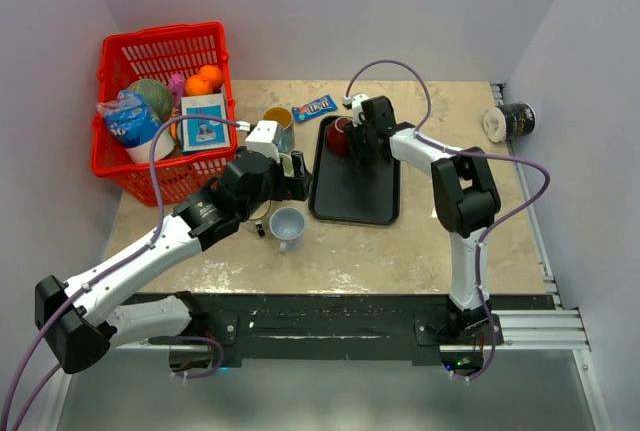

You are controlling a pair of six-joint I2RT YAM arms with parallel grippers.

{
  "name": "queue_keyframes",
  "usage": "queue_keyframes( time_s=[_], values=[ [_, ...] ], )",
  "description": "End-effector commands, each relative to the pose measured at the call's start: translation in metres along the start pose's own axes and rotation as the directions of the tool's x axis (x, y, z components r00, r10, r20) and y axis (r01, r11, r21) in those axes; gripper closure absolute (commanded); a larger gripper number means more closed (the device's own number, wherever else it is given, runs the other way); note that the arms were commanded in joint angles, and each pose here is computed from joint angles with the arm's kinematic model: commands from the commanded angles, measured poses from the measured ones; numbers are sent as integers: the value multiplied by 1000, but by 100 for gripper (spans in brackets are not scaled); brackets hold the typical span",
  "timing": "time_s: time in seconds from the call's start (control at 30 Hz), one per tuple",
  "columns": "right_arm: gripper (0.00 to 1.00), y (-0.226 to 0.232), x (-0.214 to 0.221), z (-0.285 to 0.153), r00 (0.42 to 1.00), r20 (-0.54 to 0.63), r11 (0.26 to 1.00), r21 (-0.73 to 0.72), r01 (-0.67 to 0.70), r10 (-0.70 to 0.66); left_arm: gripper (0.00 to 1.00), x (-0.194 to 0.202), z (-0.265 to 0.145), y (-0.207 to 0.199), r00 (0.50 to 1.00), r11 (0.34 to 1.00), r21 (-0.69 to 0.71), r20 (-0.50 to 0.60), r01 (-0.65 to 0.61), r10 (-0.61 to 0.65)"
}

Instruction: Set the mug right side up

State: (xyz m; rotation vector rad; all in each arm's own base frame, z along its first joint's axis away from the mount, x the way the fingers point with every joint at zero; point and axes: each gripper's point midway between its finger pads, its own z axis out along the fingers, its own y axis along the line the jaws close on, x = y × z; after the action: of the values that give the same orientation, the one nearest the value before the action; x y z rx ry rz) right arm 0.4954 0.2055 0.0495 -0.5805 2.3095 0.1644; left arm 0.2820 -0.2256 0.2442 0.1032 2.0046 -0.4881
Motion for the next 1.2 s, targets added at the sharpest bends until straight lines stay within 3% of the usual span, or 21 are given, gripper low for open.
queue_keyframes(
  time_s=[0.0, 0.3, 0.57, 0.6, 0.63, 0.7, 0.93, 1.17],
  values=[
    [47, -5, -41, -19, 995, 96, 999, 43, 19, -23, 1, -9, -3, 1, 999, 1000, -2, 35, 28, -28],
    [60, -4, -55, -21, 989, 145, 999, 39, 20, -25, 1, -7, 0, 2, 999, 1000, -8, 30, 24, -24],
    [63, -8, -62, -24, 986, 161, 998, 60, 21, -30, 1, -10, 3, 1, 999, 1000, -7, 32, 20, -20],
    [67, -8, -62, -24, 987, 158, 998, 58, 24, -33, 1, -9, 4, 1, 999, 1000, -9, 29, 20, -20],
    [85, -8, -62, -24, 987, 157, 998, 54, 28, -36, 1, -10, 4, 1, 999, 1000, -7, 31, 19, -19],
    [100, -4, -64, -25, 987, 157, 999, 39, 36, -42, 1, -12, 4, 0, 999, 1000, -5, 33, 19, -19],
    [100, 11, -70, -39, 985, 171, 999, -49, 2, 7, 1, -15, 4, -2, 999, 1000, 1, 38, 14, -15],
    [100, 45, -83, -76, 960, 194, 958, -242, -152, 202, 1, -16, -1, -3, 999, 1000, 17, 43, 25, -26]
  ],
)
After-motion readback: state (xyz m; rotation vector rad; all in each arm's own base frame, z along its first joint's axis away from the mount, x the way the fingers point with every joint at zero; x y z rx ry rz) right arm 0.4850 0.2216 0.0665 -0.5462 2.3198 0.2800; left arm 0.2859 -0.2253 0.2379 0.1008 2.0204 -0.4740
